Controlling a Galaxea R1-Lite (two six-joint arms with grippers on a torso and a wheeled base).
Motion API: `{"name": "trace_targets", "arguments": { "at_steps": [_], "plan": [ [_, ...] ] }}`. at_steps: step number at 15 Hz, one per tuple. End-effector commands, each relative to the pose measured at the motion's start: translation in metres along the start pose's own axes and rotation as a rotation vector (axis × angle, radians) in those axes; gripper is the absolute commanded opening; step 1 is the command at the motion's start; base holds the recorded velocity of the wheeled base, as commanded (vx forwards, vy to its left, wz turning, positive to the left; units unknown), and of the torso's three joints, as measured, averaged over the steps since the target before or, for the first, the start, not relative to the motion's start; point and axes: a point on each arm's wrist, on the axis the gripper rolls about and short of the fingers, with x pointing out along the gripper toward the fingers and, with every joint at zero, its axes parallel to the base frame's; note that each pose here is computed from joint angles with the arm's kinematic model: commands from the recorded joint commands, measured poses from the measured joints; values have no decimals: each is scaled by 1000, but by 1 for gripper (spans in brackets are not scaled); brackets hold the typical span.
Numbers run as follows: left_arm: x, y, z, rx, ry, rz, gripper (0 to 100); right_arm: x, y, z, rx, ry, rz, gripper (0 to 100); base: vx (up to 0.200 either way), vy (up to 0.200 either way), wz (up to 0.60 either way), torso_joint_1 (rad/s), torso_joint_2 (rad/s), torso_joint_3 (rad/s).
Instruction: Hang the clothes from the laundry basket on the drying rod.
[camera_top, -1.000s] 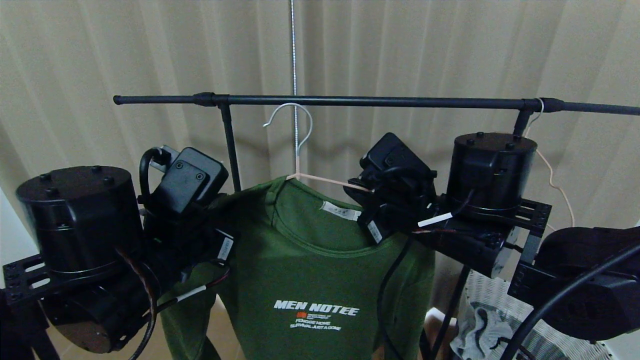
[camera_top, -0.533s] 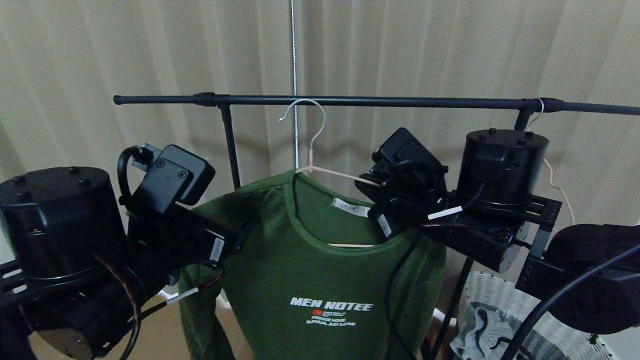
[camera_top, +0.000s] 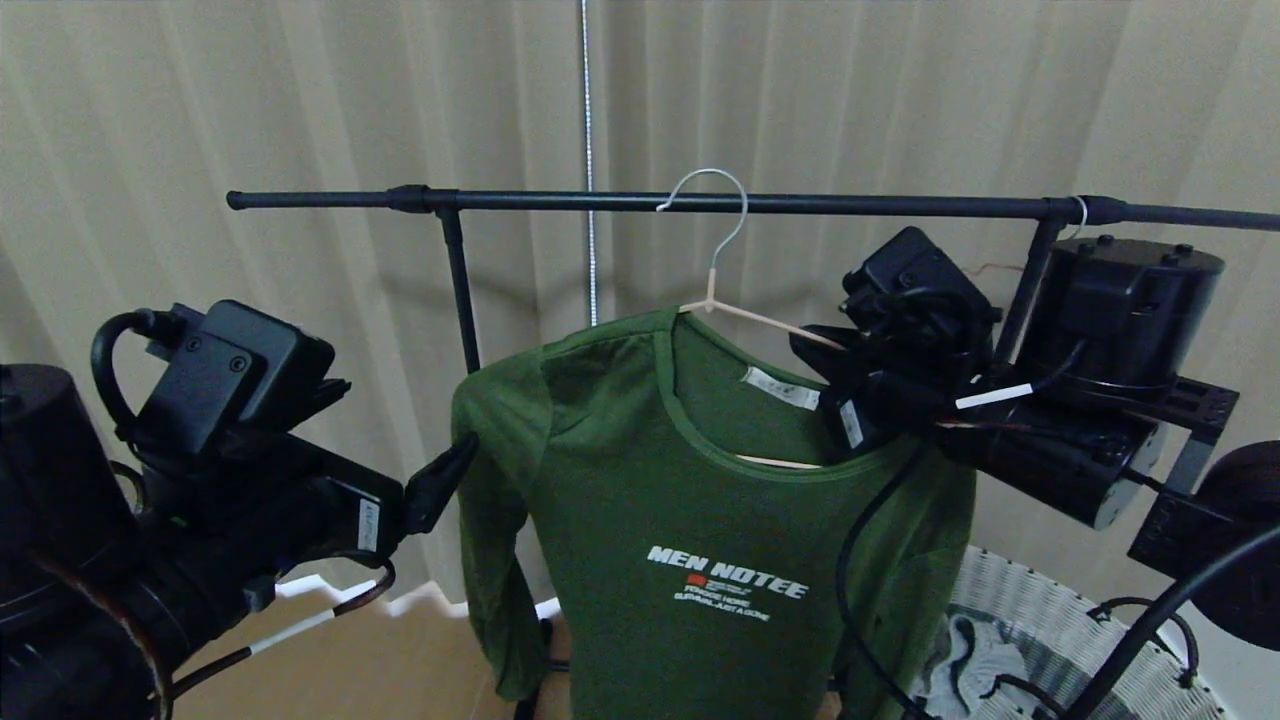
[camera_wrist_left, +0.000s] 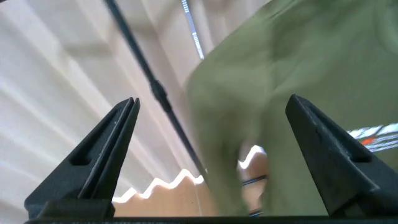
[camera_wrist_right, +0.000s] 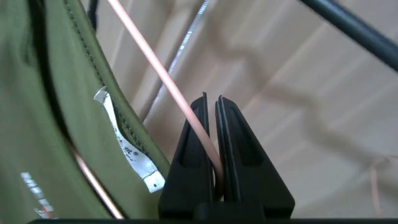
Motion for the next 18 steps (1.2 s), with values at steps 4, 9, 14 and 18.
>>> {"name": "trace_targets", "arguments": {
  "at_steps": [4,9,14,18],
  "plan": [
    [10,12,-38,26,149,20,100,-26,-13,-1,28,-10,-32,0,0,0,0,0,0,0],
    [20,9,-50,23,182,-117,100,-45,-13,3,31,-79,83,0,0,0,0,0,0,0],
    [38,10,-56,20,218,-116,0,-43,-13,7,31,-140,100,0,0,0,0,0,0,0],
    [37,26,-66,10,264,-40,0,-42,-15,5,31,-128,77,0,0,0,0,0,0,0]
  ]
}}
